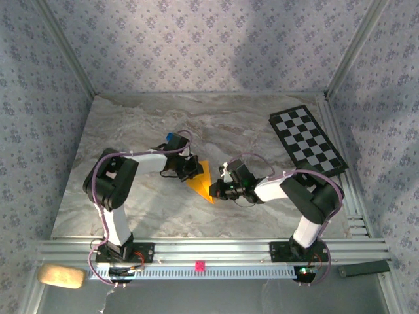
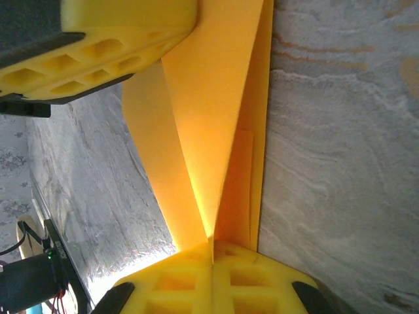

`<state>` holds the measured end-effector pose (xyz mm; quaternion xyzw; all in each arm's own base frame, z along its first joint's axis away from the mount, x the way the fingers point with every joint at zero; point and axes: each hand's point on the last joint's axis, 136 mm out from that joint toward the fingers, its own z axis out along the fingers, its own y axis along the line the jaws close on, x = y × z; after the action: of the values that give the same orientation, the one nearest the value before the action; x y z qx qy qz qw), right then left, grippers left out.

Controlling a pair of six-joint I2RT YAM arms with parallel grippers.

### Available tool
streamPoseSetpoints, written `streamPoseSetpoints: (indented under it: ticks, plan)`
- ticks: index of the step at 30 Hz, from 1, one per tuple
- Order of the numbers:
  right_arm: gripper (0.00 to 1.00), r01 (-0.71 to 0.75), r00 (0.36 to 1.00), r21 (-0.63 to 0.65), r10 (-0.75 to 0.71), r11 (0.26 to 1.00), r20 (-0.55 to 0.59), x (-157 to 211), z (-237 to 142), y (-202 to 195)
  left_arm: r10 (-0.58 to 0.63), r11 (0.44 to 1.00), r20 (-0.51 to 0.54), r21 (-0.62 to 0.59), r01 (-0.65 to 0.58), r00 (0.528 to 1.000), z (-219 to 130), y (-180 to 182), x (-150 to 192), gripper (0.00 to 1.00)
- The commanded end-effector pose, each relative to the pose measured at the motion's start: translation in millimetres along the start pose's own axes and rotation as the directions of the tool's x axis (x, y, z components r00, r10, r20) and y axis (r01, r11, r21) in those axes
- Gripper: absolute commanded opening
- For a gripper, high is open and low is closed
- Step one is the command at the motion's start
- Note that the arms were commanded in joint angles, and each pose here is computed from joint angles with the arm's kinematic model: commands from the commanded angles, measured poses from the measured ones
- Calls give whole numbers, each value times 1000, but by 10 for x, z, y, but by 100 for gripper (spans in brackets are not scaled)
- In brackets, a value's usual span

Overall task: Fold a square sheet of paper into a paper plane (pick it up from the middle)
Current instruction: Fourth fold the wing at the center of the table.

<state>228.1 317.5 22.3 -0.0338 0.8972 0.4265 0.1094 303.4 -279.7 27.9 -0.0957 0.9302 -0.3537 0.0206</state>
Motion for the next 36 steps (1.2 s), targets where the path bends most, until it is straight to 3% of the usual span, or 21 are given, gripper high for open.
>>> streamPoseSetpoints:
  ticks: [1, 36]
  plan:
    - [0, -76, 995, 127, 84, 989, -54, 184, 61, -367, 11, 1000, 2, -13, -11, 1000, 16, -26, -29, 0]
    - [5, -107, 990, 107, 116, 988, -84, 189, 50, -280, -7, 992, -29, -124, 4, 1000, 142, 261, 10, 0]
